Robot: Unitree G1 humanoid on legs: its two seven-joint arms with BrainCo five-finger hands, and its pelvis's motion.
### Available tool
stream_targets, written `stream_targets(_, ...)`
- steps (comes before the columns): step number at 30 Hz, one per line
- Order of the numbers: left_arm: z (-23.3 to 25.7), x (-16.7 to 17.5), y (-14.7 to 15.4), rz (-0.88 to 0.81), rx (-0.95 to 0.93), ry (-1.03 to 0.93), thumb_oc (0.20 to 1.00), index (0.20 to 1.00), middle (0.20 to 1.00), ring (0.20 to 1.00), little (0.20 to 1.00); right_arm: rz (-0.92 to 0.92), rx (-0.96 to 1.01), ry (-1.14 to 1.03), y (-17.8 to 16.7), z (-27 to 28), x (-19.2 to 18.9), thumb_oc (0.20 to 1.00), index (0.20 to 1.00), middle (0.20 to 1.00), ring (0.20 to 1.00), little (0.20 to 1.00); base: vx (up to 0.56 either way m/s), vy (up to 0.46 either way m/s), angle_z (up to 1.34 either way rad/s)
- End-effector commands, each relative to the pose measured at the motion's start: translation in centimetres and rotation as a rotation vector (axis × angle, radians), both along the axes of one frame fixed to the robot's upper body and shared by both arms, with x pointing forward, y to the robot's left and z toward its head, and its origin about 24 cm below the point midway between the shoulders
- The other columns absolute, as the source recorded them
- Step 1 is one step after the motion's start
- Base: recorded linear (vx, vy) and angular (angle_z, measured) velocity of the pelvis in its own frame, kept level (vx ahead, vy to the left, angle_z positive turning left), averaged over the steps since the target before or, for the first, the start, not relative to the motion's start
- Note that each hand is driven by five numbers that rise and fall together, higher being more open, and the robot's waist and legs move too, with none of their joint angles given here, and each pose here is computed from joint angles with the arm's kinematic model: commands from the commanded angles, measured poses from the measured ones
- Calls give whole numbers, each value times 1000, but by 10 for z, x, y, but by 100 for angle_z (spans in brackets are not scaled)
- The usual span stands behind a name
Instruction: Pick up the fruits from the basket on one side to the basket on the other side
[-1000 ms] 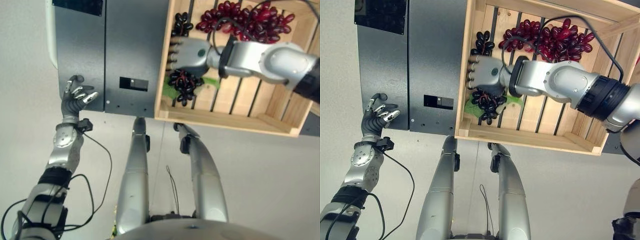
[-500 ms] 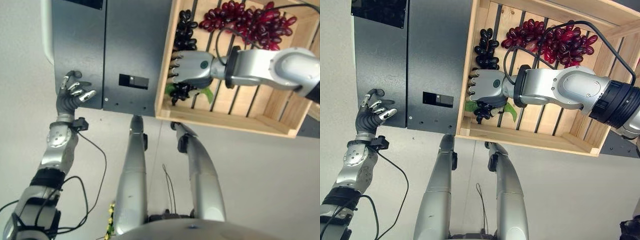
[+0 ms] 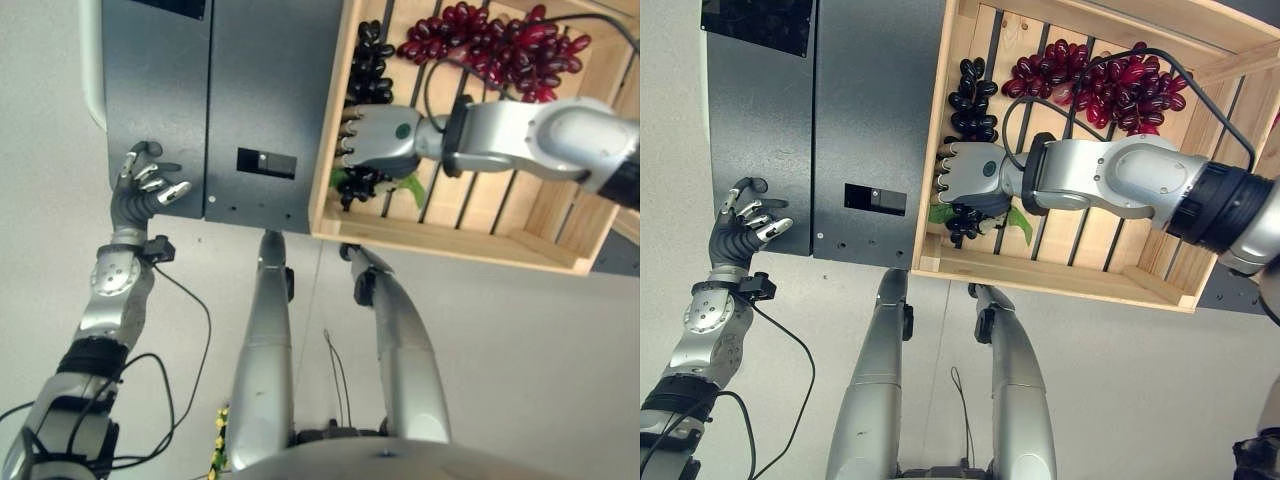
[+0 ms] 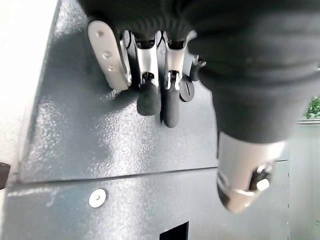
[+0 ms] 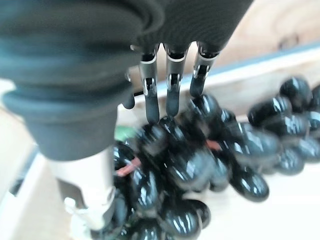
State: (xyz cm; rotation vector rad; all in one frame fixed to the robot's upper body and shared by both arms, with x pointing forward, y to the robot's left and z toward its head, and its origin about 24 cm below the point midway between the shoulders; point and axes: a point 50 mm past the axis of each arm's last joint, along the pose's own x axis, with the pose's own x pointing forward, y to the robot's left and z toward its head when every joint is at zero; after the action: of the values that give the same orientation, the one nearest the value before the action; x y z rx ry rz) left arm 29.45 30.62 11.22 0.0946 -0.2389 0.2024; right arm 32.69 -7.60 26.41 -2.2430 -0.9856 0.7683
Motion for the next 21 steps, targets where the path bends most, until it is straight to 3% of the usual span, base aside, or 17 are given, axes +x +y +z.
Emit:
stream_targets(1,-39,0,-8,6,-20,181,1000,1000,1000,1000,1000,29,28,-29,2,13,-5,1000,1000,1000,1000,1000,0,0,0)
stream_targets(15,-32,0,-10,0,-10,148,1000,1000,1000,1000,1000,-81,31,-58,-5,2,19,1000,1000,1000,1000,1000,7,-3,1)
stream_targets(16,-31,0,-11,-2,-12,143,1000,1000,1000,1000,1000,-86,29,-55,-6,1,20,790,790,790,790,790,0,0,0)
stream_targets(17,-31,0,-11,-2,-12,143,1000,1000,1000,1000,1000,-86,29,-55,-6,1,20,664,664,664,664,664,0,0,0)
stream_targets(18,-30,0,-12,-8,-13,139,1000,1000,1000,1000,1000,-89,23,-51,-6,0,20,288,288,288,288,288,0,0,0)
stream_targets(19,-30,0,-13,-12,-17,136,1000,1000,1000,1000,1000,-91,22,-50,-6,-1,20,200,200,200,200,200,0,0,0)
stream_targets(21,-30,0,-14,-14,-19,136,1000,1000,1000,1000,1000,-94,23,-51,-6,-1,21,200,200,200,200,200,0,0,0)
